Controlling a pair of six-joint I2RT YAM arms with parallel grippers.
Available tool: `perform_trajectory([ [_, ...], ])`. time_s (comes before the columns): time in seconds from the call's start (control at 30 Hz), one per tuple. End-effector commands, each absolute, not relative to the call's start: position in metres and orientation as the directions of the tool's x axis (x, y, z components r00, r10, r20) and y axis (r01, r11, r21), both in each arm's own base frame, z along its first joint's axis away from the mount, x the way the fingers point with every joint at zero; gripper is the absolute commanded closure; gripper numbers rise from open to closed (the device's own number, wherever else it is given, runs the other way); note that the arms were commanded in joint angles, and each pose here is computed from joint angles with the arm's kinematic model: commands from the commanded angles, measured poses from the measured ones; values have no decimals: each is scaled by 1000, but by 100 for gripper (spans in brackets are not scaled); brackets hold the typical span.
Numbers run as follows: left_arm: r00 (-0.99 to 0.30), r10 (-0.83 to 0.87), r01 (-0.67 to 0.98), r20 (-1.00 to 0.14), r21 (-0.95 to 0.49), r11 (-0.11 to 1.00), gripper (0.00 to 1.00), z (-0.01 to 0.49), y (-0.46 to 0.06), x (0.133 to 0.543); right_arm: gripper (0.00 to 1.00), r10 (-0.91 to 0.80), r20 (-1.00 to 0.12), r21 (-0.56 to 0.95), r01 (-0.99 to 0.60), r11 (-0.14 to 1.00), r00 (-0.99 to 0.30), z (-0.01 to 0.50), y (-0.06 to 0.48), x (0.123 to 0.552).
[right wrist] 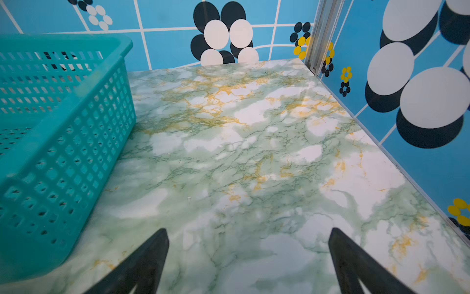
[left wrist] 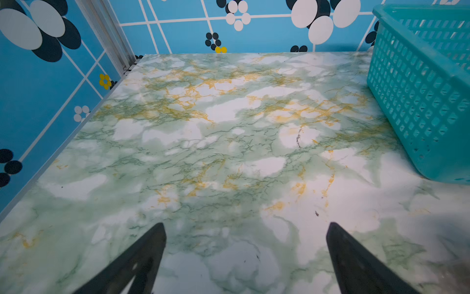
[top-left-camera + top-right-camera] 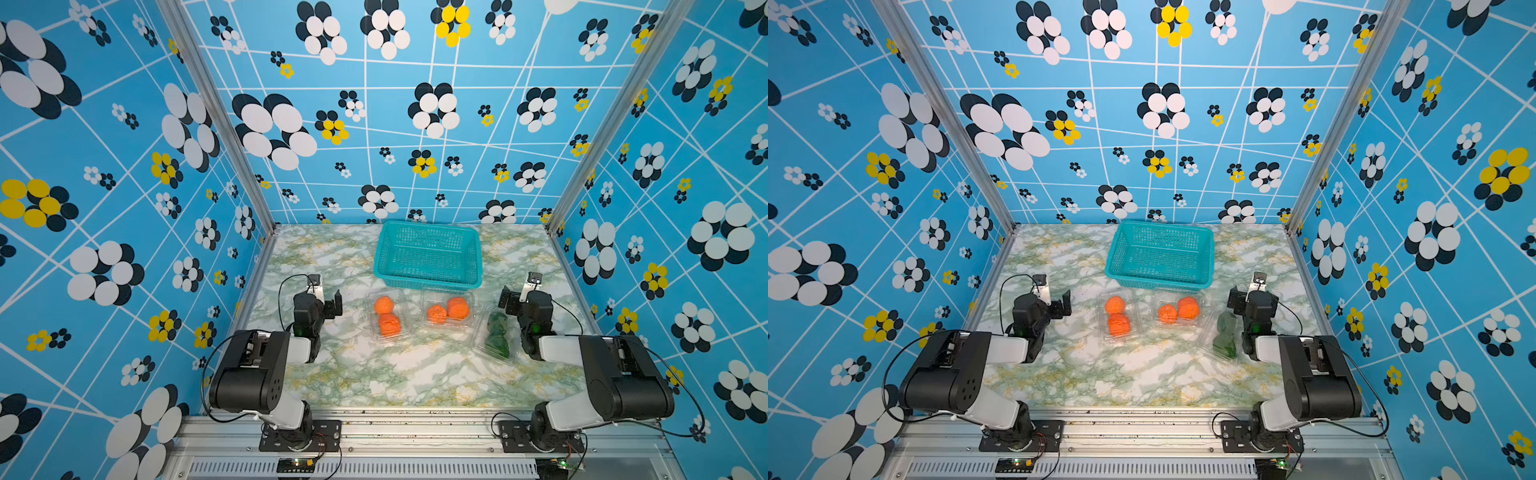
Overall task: Take oranges out of containers
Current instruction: Adjust the packing box at the center of the board.
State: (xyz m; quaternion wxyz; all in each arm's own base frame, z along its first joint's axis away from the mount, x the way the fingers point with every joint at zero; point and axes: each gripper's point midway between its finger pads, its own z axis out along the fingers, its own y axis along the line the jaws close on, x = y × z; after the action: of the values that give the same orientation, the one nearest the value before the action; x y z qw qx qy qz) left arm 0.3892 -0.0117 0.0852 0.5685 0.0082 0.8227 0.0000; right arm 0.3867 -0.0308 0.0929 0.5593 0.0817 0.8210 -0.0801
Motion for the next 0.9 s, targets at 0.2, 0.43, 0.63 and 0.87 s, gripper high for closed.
perform_trajectory([
  [0.2, -314, 25, 21, -949, 19, 1000, 0, 97, -10, 398, 1, 16, -929, -60, 192, 980, -369, 92, -24, 392],
  [0.43, -314, 26, 24, -949, 19, 1000, 1, 97, -10, 398, 1, 15, -930, -59, 190, 980, -368, 93, -24, 392],
  [0.63, -318, 19, 22, -948, 13, 1000, 1, 96, -9, 399, 1, 17, -930, -58, 191, 980, -366, 93, -24, 393],
  [0.87, -320, -2, 29, -947, -12, 1000, 0, 96, -6, 399, 1, 17, -929, -58, 191, 980, -369, 93, -24, 392],
])
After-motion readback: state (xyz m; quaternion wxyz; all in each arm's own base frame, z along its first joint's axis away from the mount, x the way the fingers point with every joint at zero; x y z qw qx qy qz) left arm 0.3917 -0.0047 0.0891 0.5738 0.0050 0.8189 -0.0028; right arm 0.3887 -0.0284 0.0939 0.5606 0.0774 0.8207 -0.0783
